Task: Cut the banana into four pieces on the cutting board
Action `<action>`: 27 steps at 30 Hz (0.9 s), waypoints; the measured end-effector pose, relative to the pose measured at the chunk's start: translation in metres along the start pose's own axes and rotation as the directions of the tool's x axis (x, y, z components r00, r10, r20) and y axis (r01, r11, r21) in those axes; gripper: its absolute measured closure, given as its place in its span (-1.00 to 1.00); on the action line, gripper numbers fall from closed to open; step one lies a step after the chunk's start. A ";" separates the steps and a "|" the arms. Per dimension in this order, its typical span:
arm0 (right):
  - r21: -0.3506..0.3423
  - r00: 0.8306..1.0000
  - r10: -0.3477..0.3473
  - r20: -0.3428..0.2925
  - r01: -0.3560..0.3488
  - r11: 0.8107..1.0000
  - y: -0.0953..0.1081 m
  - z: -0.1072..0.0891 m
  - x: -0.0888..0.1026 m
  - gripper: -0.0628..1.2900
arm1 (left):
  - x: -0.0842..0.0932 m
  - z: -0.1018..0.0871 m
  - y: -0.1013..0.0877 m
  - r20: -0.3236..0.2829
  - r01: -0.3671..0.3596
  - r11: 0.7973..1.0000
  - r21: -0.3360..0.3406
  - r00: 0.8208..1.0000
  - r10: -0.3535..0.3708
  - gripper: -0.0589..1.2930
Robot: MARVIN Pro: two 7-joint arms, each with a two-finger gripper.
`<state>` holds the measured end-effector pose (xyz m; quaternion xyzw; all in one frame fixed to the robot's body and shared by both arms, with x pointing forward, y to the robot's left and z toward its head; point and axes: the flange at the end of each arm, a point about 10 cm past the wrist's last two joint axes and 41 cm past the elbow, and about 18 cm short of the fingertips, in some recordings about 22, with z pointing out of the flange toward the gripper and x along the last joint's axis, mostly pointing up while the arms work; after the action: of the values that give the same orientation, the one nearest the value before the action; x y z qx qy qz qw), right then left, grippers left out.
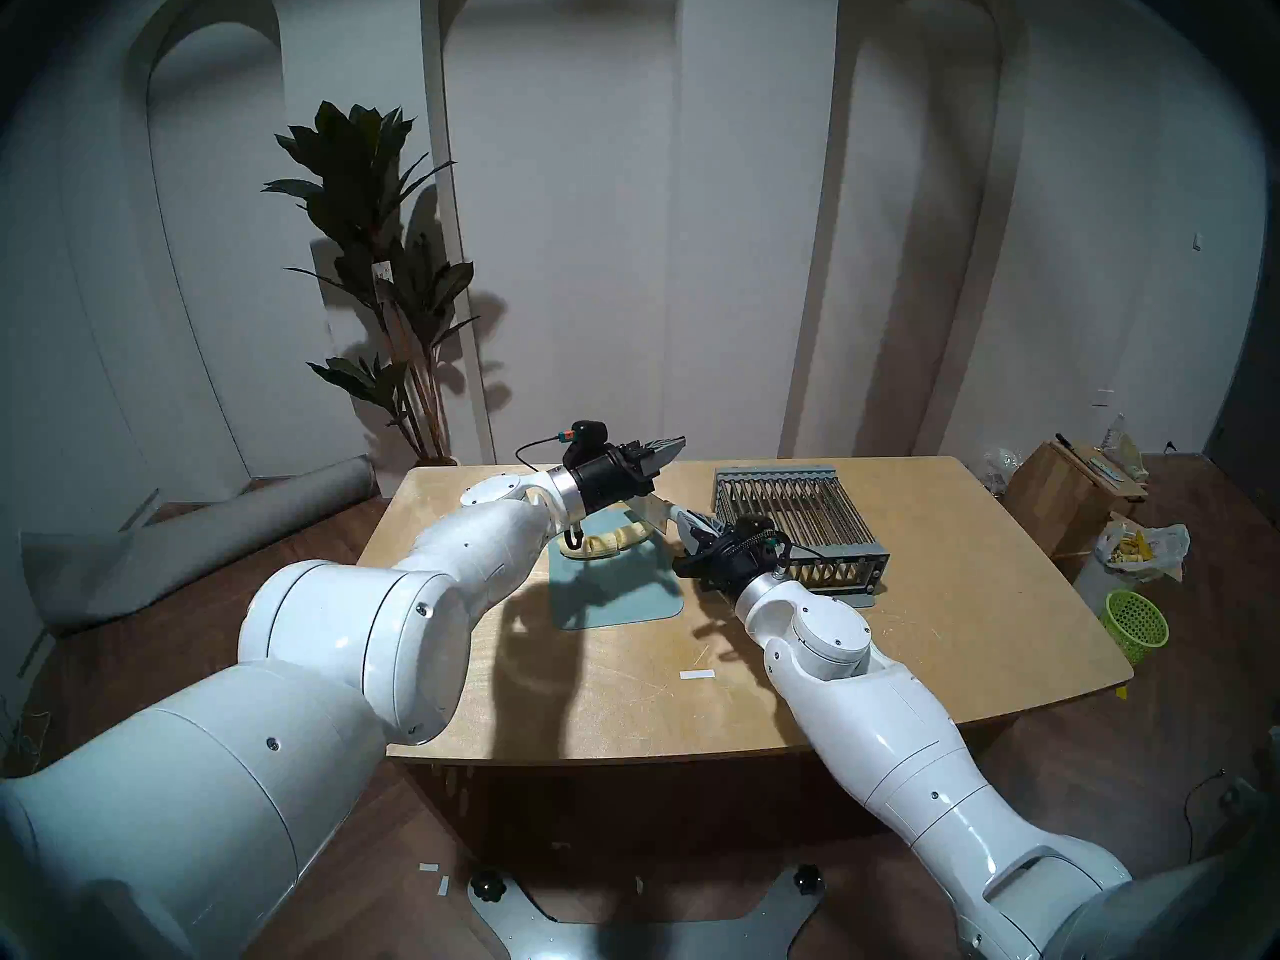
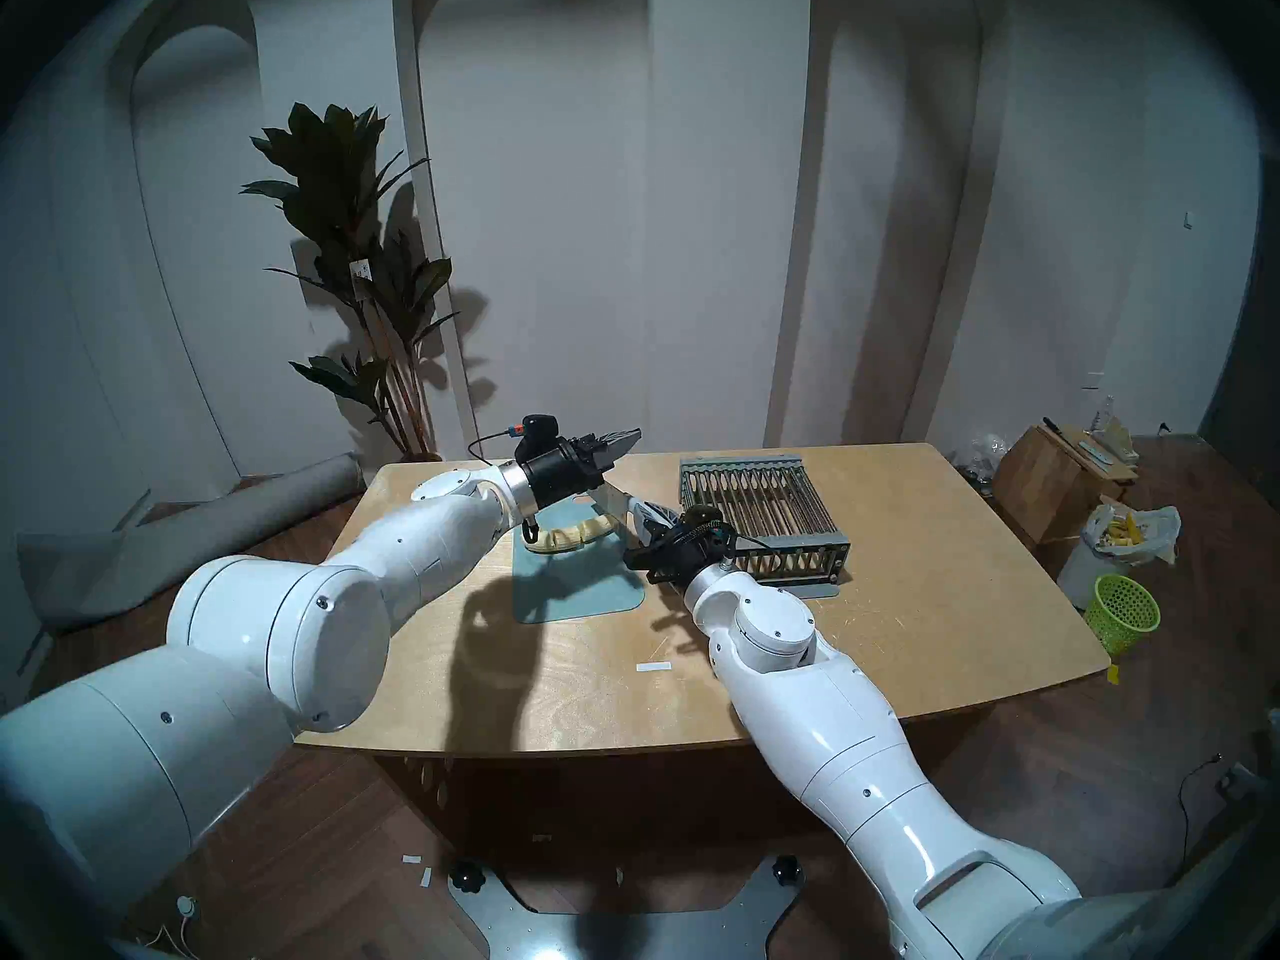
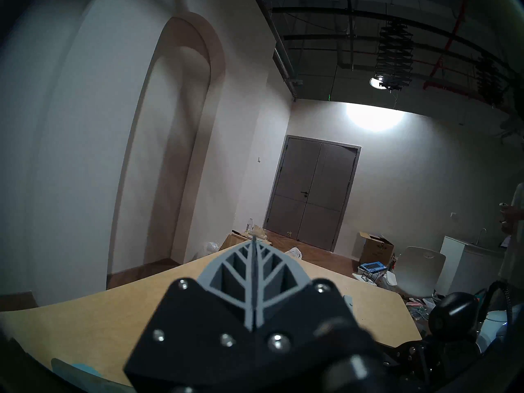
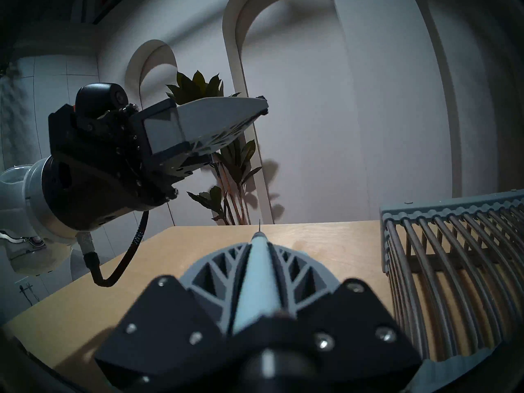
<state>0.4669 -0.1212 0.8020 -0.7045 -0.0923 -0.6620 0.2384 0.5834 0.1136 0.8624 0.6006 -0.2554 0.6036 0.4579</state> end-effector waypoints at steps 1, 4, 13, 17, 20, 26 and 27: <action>0.000 1.000 0.001 0.001 -0.001 1.000 0.000 0.000 -0.001 0.54 | 0.000 -0.001 0.000 0.000 -0.001 1.000 0.000 1.000 0.001 0.95; 0.001 1.000 0.004 0.004 -0.004 1.000 -0.001 0.000 -0.002 0.54 | -0.001 -0.003 -0.001 0.001 -0.001 1.000 0.002 1.000 0.001 0.95; 0.002 1.000 0.017 0.008 -0.017 1.000 -0.003 -0.001 -0.006 0.54 | -0.005 -0.009 -0.003 0.020 -0.009 1.000 0.004 1.000 0.009 0.95; 0.001 1.000 0.024 0.012 -0.024 1.000 -0.003 -0.002 -0.009 0.54 | -0.011 -0.009 -0.001 0.044 -0.016 1.000 -0.003 0.999 0.016 0.95; 0.001 1.000 0.027 0.015 -0.027 1.000 -0.003 -0.003 -0.010 0.54 | -0.014 -0.009 0.000 0.054 -0.017 1.000 -0.006 0.998 0.017 0.95; 0.024 1.000 -0.002 0.030 0.001 1.000 -0.005 -0.006 -0.013 0.54 | -0.018 -0.008 0.001 0.056 -0.010 1.000 -0.002 0.998 0.010 0.95; 0.039 0.999 -0.025 0.037 0.023 0.999 -0.006 -0.007 -0.014 0.54 | -0.018 -0.008 0.001 0.053 -0.008 1.000 0.002 0.999 0.008 0.95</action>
<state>0.4564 -0.1169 0.7894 -0.7110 -0.1181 -0.6495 0.2423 0.5759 0.1153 0.8442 0.6159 -0.2691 0.5894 0.4481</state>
